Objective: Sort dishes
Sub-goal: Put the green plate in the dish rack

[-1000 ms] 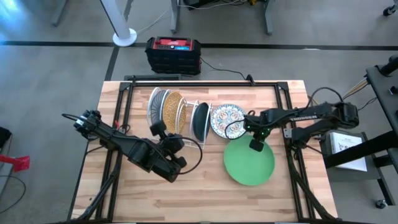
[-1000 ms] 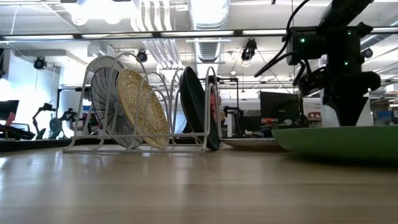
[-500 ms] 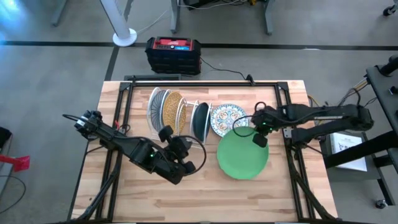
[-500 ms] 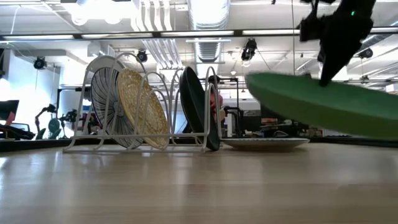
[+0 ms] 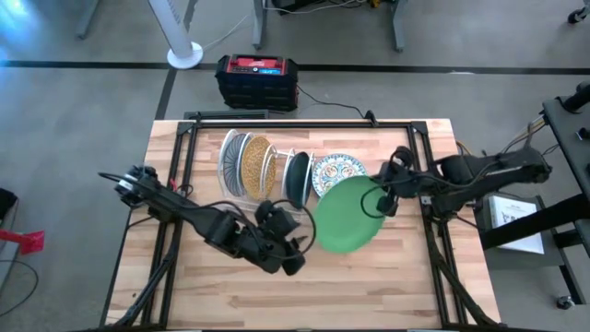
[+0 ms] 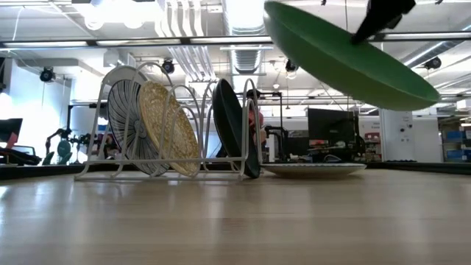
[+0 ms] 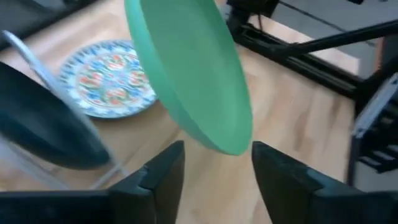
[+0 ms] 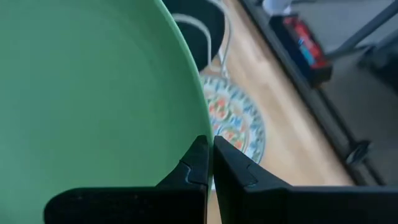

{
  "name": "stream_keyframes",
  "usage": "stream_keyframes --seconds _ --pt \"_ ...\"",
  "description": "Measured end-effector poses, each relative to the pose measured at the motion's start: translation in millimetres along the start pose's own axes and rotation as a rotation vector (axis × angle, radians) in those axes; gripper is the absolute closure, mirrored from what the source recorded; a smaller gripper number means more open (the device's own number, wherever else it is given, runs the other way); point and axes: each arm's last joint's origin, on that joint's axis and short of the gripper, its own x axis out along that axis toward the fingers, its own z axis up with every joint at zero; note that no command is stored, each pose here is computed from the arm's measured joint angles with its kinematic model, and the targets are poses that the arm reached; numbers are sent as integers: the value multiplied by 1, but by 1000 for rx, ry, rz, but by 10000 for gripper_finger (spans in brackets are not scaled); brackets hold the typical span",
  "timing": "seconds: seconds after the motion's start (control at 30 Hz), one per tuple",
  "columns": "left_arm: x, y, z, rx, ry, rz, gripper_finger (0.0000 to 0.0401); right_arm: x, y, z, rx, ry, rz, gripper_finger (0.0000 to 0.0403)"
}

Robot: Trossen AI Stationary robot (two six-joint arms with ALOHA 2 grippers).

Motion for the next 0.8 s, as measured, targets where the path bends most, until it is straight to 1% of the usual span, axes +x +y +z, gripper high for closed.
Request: stream_keyframes --seconds 0.1,0.17,0.27,0.4,0.6,0.8 --pt "5 -2 3 -87 -9 -22 206 -3 8 10 -48 -32 -33 403" --pt "6 -2 6 -147 -22 -28 197 -5 14 16 -81 -41 -31 403" --pt "7 0 9 -229 -35 -18 189 -6 24 24 -130 -52 -32 403" --pt "7 -1 9 -302 -43 -19 187 -9 35 32 -171 -78 -46 403" --pt "9 -1 8 -329 -40 -16 187 -13 46 36 -204 -94 -15 403" --pt "12 -2 6 -323 -34 -12 187 -21 50 39 -162 -160 29 403"
